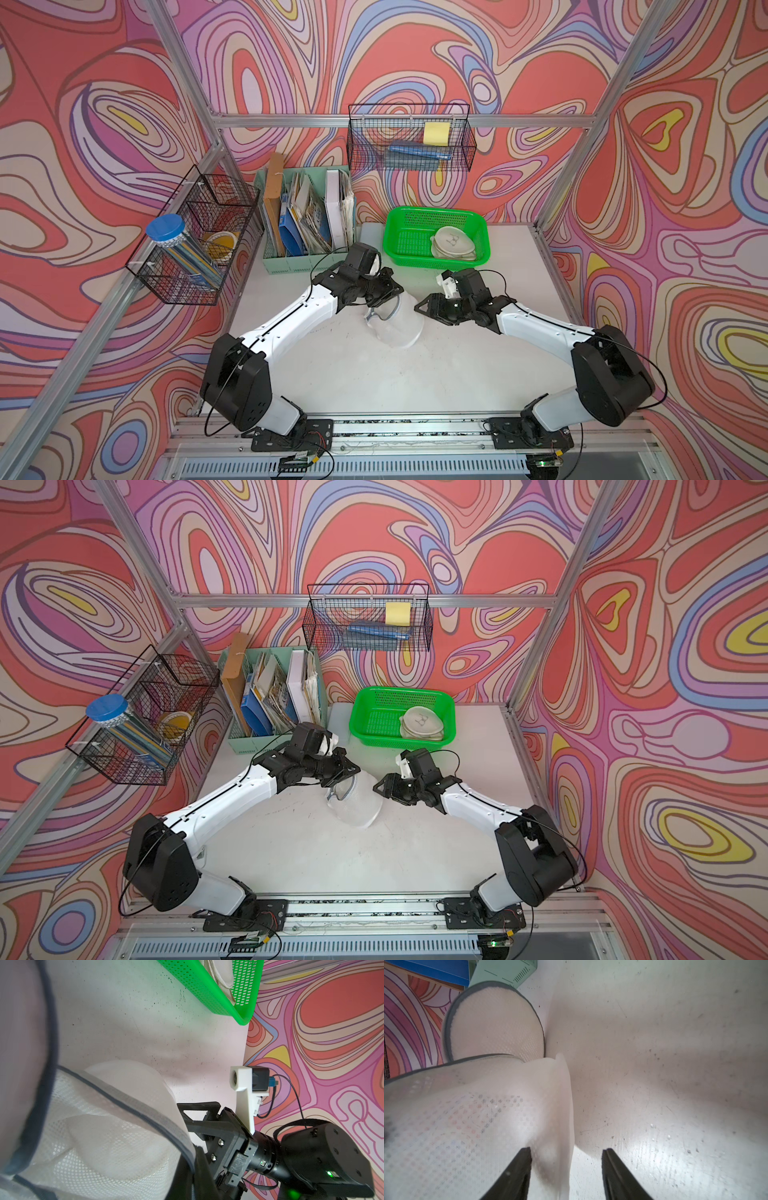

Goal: Turn the laundry bag inside out
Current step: Turn over the laundry bag at the center of the board.

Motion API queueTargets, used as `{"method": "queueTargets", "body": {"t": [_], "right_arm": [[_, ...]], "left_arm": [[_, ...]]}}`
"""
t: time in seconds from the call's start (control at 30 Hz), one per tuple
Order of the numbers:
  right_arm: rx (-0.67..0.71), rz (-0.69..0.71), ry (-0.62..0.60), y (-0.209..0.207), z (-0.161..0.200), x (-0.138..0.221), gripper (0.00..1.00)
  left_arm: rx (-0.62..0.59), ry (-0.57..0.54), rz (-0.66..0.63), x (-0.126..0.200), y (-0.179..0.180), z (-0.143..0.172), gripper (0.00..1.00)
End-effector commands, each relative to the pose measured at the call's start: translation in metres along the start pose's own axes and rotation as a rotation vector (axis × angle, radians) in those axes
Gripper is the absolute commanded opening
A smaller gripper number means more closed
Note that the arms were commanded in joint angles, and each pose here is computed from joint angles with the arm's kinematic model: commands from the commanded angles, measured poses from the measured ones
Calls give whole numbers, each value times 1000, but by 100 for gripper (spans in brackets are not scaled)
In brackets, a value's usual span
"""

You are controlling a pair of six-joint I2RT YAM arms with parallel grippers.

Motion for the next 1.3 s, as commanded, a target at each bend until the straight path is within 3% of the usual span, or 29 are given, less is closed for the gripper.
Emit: {"method": "queueTargets", "body": {"t": [0.0,0.2,0.23,0.47,0.67,0.97,1.27], "right_arm": [[-20,-84,-5,9,-3,0,47],[-39,-156,-15,18,-7,5,1],[-39,-159,-23,20,-9,7,0],[55,-106,-116,47,-32,45,0],[152,-42,-114,64,-43,63,0],[61,-86,-3,36,-33,12,0],[-15,-172,60,27,-26,-41,0]], "left_arm": [[-26,-13,26,5,-7,-1,0],[-31,-14,59,7,-14,-3,0],[-33,-16,68,8,-17,-3,0],[-60,-21,126,14,-33,-6,0],[-59,3,100,3,-18,-2,0],[-55,47,18,-20,16,7,0],[-45,72,3,-30,24,7,0]]}}
Point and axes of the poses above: each gripper's point midway between its finger pads, its own x axis back along the fingers, its own y axis along the line the jaws close on, z = x × y, the point moved 6 cm from there along x, back along the fingers
